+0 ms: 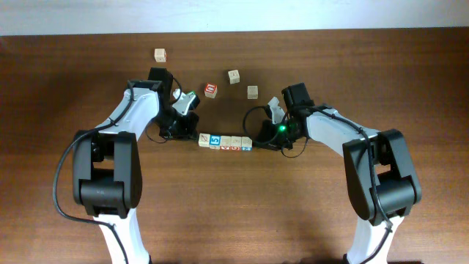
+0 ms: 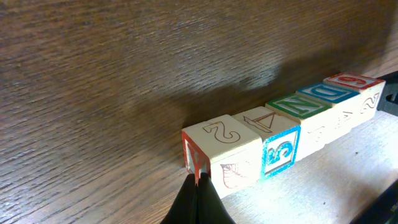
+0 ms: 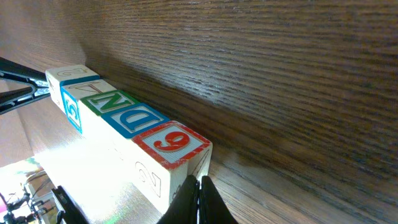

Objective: Rotate 5 blocks

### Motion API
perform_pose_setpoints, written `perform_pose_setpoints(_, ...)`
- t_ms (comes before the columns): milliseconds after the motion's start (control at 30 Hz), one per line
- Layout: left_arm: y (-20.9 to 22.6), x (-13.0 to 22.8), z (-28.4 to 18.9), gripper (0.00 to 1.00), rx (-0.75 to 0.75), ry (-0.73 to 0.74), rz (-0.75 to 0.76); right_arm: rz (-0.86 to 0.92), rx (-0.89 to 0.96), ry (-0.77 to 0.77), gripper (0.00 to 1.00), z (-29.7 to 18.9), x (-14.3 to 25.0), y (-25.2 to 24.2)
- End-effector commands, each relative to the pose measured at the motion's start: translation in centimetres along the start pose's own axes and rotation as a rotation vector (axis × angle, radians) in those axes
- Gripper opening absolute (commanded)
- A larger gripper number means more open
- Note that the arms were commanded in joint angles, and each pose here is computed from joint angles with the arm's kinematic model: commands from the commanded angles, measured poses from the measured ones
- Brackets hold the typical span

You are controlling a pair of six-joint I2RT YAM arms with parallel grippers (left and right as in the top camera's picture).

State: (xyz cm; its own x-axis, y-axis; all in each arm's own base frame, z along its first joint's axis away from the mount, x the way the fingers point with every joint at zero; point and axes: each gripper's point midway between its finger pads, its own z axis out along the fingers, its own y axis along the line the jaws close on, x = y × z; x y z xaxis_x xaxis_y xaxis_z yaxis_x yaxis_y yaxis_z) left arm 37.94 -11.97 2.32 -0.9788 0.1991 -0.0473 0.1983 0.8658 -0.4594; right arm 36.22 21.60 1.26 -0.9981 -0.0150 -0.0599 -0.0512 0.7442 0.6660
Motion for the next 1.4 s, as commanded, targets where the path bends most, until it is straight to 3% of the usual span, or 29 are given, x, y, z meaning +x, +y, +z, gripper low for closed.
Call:
perform_pose_setpoints(0, -0.8, 0.4, 0.5, 0.00, 0.052, 0.015, -0.015, 0.009, -0.016, 0.024, 0.04, 0.6, 0.6, 0.0)
perform_pose_setpoints(1167, -0.8, 0.3, 0.5, 0.00, 0.049, 0.011, -0.013, -0.034, -0.070, 0.031, 0.05, 1.3, 0.7, 1.5)
perform_pose_setpoints(1367, 0.3, 0.2, 0.6, 0.00, -0.012, 0.010, -0.079, -0.034, -0.069, 0.031, 0.04, 1.3, 0.7, 1.5)
